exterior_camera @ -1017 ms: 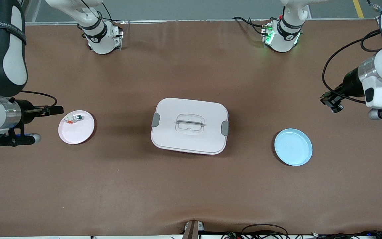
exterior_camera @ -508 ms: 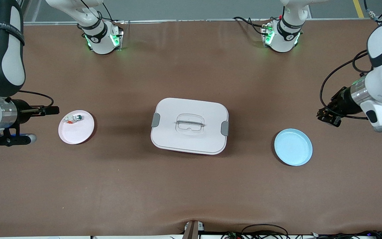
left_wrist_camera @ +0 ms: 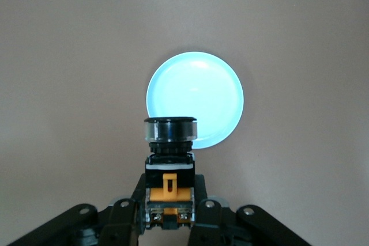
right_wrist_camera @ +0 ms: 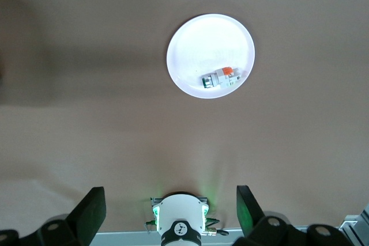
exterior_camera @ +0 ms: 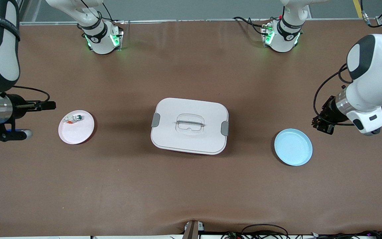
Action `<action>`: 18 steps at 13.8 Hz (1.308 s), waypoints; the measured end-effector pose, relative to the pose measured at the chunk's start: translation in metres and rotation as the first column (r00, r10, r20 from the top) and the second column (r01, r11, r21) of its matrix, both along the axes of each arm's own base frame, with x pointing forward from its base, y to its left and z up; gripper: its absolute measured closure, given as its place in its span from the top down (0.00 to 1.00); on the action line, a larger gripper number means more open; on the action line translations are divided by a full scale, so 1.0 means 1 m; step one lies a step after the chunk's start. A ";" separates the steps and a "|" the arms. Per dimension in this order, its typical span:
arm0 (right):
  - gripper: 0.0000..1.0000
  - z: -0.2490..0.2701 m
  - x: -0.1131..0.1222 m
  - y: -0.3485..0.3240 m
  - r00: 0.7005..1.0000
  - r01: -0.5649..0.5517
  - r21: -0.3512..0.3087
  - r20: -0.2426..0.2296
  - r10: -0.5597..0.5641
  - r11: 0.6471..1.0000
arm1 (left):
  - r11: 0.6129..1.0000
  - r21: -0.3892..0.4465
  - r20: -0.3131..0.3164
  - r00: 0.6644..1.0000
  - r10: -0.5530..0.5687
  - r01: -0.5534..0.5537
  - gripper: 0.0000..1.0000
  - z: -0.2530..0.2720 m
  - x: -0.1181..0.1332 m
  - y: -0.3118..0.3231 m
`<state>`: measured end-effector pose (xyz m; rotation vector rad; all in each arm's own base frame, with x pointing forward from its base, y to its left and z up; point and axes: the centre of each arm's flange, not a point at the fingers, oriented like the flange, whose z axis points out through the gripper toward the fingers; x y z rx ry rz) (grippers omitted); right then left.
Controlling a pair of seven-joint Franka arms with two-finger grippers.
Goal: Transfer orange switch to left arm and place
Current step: 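Move the switch with the left gripper above the light-blue plate, then lower the orange switch with the left gripper toward the blue plate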
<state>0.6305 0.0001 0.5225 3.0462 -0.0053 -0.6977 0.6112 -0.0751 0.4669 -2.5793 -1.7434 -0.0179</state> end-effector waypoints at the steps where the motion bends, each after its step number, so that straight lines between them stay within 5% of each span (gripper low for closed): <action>1: 1.00 -0.001 -0.001 -0.004 1.000 0.006 0.002 -0.004 -0.006 1.000 | 1.000 0.001 0.009 1.000 0.009 -0.009 0.33 -0.010 0.000 0.000; 8: 1.00 0.011 -0.006 0.007 0.994 -0.112 0.068 0.016 0.111 0.991 | 0.991 0.080 0.026 0.994 0.108 -0.109 0.33 -0.092 0.016 0.005; 18: 1.00 0.010 -0.009 -0.008 0.995 -0.101 0.071 0.006 0.101 0.992 | 0.985 0.104 0.039 0.990 0.136 -0.139 0.33 -0.183 0.031 -0.003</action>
